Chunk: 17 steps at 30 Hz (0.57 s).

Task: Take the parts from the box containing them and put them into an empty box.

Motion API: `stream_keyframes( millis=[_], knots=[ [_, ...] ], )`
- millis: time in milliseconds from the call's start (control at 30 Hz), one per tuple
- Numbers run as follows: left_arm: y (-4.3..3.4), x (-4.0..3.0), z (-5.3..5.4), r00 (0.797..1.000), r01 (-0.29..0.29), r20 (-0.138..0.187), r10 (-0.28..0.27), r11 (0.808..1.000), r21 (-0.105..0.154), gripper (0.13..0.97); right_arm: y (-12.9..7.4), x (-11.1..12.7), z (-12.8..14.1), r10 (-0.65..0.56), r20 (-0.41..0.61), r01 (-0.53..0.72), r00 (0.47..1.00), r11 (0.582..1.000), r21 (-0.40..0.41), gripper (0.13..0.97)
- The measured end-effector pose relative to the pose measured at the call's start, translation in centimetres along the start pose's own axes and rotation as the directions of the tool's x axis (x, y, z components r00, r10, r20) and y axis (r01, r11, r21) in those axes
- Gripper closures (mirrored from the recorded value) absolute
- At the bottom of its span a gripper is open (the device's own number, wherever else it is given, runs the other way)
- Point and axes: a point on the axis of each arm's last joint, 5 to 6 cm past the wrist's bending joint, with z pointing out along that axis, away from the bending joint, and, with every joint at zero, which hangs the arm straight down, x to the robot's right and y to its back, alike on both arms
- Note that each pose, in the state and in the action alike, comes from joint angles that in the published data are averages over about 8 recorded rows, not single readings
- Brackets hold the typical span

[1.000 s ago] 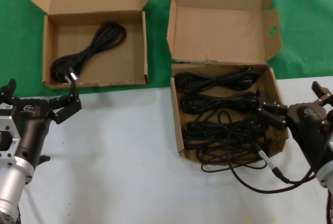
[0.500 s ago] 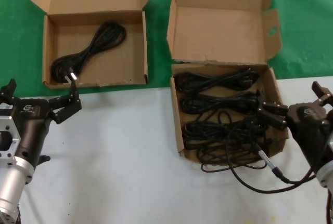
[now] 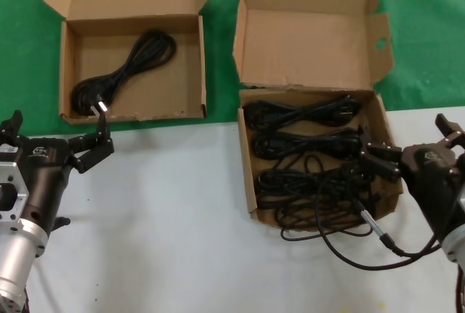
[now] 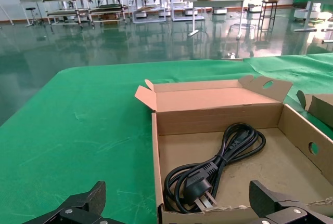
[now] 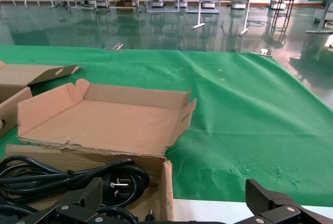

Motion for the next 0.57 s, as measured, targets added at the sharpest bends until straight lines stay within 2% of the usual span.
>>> stream_keyframes(
  millis=[567],
  knots=[
    [0.0, 0.0, 0.0, 1.0, 0.0, 0.0, 0.0, 1.0, 0.0, 0.132, 0.0, 0.0, 0.0, 0.0, 0.0, 0.0, 1.0, 1.0, 0.0, 0.13]
  ],
)
